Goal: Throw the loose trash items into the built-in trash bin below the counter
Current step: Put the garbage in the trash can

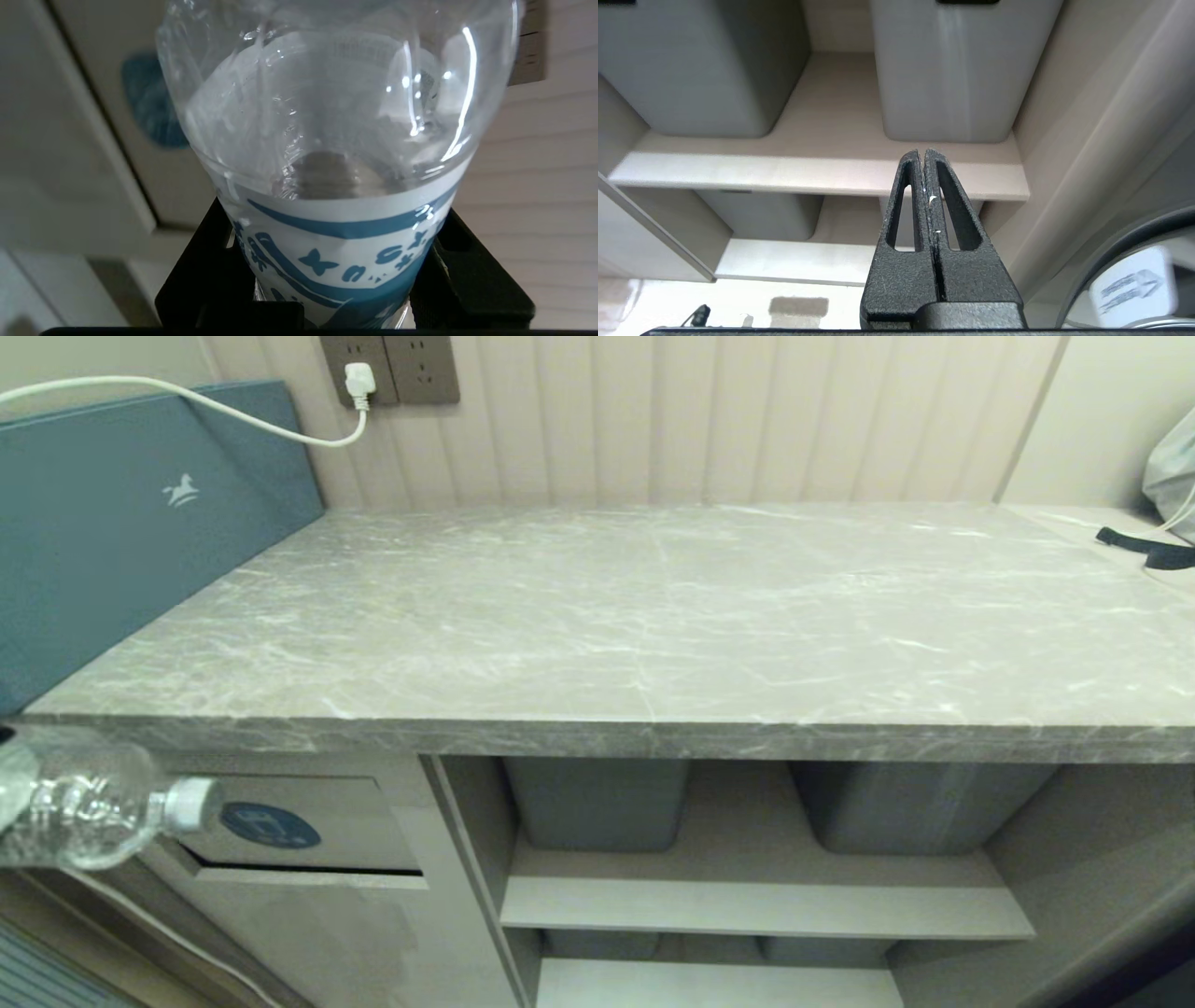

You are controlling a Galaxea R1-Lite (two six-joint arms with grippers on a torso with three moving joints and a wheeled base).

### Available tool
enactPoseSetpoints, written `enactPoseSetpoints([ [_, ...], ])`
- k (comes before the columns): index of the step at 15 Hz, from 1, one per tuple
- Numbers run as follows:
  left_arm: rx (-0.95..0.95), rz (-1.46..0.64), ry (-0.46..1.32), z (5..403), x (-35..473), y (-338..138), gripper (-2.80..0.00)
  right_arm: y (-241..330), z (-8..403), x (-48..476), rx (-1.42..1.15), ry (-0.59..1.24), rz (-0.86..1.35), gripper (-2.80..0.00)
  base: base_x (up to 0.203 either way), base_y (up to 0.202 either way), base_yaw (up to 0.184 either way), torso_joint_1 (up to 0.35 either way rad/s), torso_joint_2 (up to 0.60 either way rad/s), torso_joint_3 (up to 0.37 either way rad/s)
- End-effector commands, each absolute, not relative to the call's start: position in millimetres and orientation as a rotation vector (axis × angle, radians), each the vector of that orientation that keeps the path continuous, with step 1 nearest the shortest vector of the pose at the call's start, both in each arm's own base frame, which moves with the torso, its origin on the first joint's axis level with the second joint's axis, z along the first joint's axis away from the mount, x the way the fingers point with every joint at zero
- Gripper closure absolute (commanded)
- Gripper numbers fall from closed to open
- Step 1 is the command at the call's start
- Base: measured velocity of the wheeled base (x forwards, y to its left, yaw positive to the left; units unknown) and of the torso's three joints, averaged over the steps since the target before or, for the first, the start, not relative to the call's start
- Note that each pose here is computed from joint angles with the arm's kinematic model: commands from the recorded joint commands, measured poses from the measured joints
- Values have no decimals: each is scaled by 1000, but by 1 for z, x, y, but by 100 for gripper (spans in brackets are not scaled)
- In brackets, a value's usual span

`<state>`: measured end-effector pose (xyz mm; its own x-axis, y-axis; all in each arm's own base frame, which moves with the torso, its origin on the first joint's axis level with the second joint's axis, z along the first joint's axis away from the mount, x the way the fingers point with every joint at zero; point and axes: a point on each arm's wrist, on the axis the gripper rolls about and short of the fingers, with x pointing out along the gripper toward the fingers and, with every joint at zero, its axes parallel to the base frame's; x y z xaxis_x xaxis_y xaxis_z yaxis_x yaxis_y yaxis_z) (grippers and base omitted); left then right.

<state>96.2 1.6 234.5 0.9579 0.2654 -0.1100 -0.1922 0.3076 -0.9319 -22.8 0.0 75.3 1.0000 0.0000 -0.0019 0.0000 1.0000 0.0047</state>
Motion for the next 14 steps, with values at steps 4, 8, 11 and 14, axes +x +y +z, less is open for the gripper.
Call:
enactPoseSetpoints([
  [4,-1490,383,141,199,129,0,0,0,75,-23,6,2,0,0,0,0,0,-173,469,286],
  [8,-1567,473,252,172,146,-2,0,0,75,-23,6,2,-1,0,0,0,0,-148,460,308],
  [11,-1569,477,260,161,170,-1,0,0,75,-23,5,2,0,0,0,0,0,-104,377,269],
  [14,-1551,497,233,148,202,10,0,0,75,-23,6,2,0,0,0,0,0,-25,89,67],
])
